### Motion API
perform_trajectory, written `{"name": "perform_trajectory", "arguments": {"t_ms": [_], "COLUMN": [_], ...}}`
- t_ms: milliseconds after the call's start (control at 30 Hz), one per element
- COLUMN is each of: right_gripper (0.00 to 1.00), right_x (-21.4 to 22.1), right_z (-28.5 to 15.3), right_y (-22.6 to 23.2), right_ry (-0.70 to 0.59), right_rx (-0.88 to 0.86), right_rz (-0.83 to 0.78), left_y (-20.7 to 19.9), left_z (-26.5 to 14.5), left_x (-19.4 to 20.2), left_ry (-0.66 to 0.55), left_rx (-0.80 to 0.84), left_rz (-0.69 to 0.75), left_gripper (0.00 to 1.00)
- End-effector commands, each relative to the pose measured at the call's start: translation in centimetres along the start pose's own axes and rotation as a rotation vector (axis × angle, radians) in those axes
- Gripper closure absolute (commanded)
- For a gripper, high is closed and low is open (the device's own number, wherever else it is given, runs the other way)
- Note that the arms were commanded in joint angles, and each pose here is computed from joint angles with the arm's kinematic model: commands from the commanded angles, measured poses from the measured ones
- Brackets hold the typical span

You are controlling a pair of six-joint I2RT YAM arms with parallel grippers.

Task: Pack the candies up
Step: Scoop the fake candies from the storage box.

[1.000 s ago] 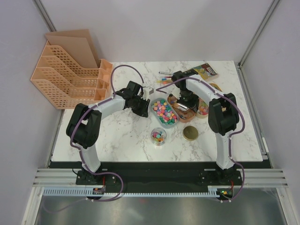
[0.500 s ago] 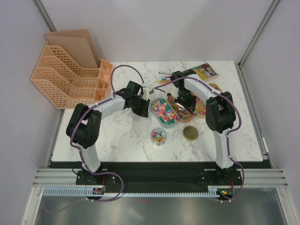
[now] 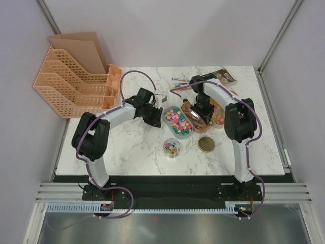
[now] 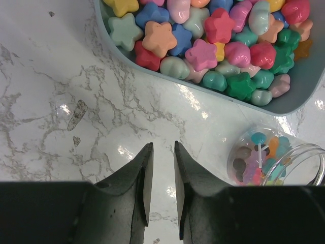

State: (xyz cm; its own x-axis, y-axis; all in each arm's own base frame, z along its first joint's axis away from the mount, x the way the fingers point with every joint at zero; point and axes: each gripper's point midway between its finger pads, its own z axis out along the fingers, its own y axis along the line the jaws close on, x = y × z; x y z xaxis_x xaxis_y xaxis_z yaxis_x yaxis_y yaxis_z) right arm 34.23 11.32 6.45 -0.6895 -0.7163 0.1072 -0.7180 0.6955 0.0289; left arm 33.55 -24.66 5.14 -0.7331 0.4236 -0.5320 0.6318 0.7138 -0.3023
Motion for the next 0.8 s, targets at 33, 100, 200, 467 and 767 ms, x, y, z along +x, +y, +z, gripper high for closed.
{"name": "perform_trajectory", "arguments": {"t_ms": [33,100,200,467,767], "right_gripper": [1.00,1.00,1.00,1.00,1.00], "right_x": [0.4,0.4,0.4,-0.6,-1.1], "right_z": [-0.3,-0.4,-0.3,-0.2,-0.6], "right_y": [3.0,3.2,3.5,3.0,2.7], "right_ry": [0.025,0.020,0.017,-0.055,-0.084], "right_rx": [-0.155,-0.164,-0.175,-0.144,-0.105], "right_rz": [-0.030,-0.025,-0.014,0.029,0.105], "left_y": [-0.3,-0.4,-0.3,-0.5,-1.3], "left_z": [-1.8,-1.9,-2.4,-3.7,-4.3], "left_x": [-2.6,-2.6,-2.8,-3.4,-3.5], "left_ry": [-0.084,-0.081,-0.088,-0.114,-0.127], "left_rx": [0.006,0.006,0.002,0.018,0.053], "left_rz": [0.053,0.059,0.071,0.119,0.136], "left_gripper": [0.70,0.70,0.70,0.69,0.69]}}
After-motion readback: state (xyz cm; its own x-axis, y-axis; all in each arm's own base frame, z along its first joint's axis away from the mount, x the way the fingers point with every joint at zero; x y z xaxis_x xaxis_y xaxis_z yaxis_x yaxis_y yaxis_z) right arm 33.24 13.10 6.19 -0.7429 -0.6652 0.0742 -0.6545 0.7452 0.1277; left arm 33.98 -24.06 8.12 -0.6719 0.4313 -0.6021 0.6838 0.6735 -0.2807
